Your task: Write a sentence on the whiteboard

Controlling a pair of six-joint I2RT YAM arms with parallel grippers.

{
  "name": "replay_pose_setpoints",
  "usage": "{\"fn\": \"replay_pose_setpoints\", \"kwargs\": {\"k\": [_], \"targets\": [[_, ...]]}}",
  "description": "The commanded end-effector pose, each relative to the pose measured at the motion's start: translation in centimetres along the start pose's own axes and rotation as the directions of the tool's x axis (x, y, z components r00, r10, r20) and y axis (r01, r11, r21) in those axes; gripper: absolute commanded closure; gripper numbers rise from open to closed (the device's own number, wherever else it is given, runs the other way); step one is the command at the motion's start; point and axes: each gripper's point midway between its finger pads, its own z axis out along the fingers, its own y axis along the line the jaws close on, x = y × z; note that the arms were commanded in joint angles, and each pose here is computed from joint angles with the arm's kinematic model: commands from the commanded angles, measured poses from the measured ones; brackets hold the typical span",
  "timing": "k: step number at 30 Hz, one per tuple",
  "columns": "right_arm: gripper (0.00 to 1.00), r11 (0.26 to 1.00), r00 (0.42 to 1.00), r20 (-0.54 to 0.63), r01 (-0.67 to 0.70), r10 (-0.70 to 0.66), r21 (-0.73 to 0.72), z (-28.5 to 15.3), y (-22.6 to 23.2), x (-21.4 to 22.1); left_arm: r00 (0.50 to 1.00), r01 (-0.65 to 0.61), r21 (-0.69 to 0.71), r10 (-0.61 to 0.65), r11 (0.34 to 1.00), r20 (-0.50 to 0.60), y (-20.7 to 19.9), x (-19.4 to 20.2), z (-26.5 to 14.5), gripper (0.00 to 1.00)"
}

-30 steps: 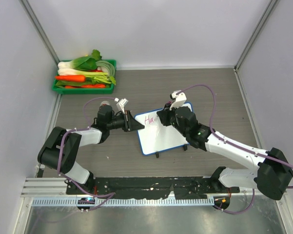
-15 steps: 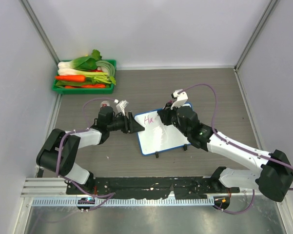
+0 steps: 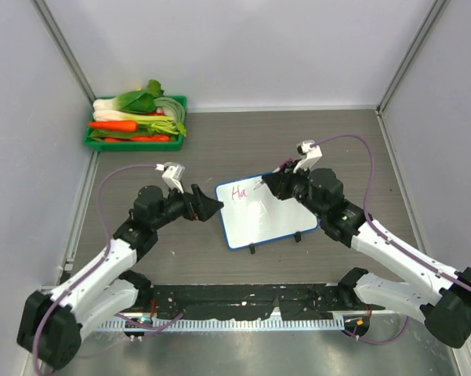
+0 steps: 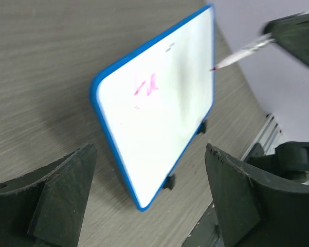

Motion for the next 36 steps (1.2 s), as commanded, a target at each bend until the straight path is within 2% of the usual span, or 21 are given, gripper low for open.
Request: {"fn": "replay_pose_setpoints", "kwargs": {"k": [1,5,7,9,13,18,27,29,30,31,32,34,36], "targets": [[0.99,0.982,0.994,-0.038,-0.106,0.101,-0.158,-1.3,1.7,-0.6,0.99,-0.086,-0.078,0.094,0.993,0.109,-3.0,-3.4,-2.7,0.09],[0.99,0.924,0.98,-0.088,-0.197,0.178,-0.328,-2.6,3.7,-0.8,0.989,-0.124,0.069,0.118,0.99,0.085,-7.7,-4.5,-2.5,0.07],[0.99,0.898,0.974,-0.108,-0.226,0.199,-0.379,-3.1,4.5,-0.9,0.991,-0.136,0.176,0.132,0.975,0.034,-10.0,-4.4,-1.7,0.07],[0.98,0.877,0.97,-0.125,-0.241,0.208,-0.415,-3.5,5.2,-0.8,0.989,-0.15,0.264,0.147,0.953,0.034,-12.2,-5.2,-1.0,0.08],[0.99,0.844,0.965,-0.137,-0.263,0.225,-0.468,-4.4,6.2,-1.1,0.984,-0.168,0.362,0.177,0.917,0.009,-14.7,-5.6,0.5,0.1],[0.99,0.848,0.967,-0.122,-0.256,0.226,-0.464,-5.1,6.0,-1.8,0.977,-0.169,0.445,0.209,0.88,-0.043,-16.4,-4.6,2.4,0.2],[0.99,0.859,0.968,-0.095,-0.251,0.233,-0.446,-5.5,5.5,-2.6,0.974,-0.139,0.506,0.209,0.851,-0.083,-17.4,-3.0,3.3,0.51],[0.99,0.859,0.968,-0.088,-0.251,0.236,-0.446,-5.6,5.4,-2.8,0.973,-0.135,0.515,0.211,0.846,-0.092,-17.5,-2.7,3.3,0.55],[0.99,0.858,0.967,-0.088,-0.254,0.24,-0.446,-5.6,5.4,-2.9,0.973,-0.137,0.518,0.213,0.844,-0.091,-17.6,-2.7,3.4,0.65],[0.99,0.857,0.967,-0.088,-0.253,0.239,-0.449,-5.7,5.5,-2.9,0.973,-0.137,0.517,0.213,0.845,-0.09,-17.6,-2.7,3.4,0.71],[0.99,0.857,0.968,-0.085,-0.25,0.238,-0.449,-5.7,5.5,-3.1,0.974,-0.139,0.513,0.212,0.847,-0.086,-17.5,-2.8,3.4,0.84],[0.99,0.867,0.971,-0.086,-0.239,0.224,-0.437,-5.7,5.4,-3.2,0.974,-0.142,0.509,0.212,0.849,-0.083,-17.5,-2.9,3.3,1.0],[0.98,0.882,0.973,-0.09,-0.23,0.212,-0.411,-5.7,4.9,-3.0,0.973,-0.149,0.5,0.216,0.853,-0.078,-17.5,-3.1,3.1,1.0]]}}
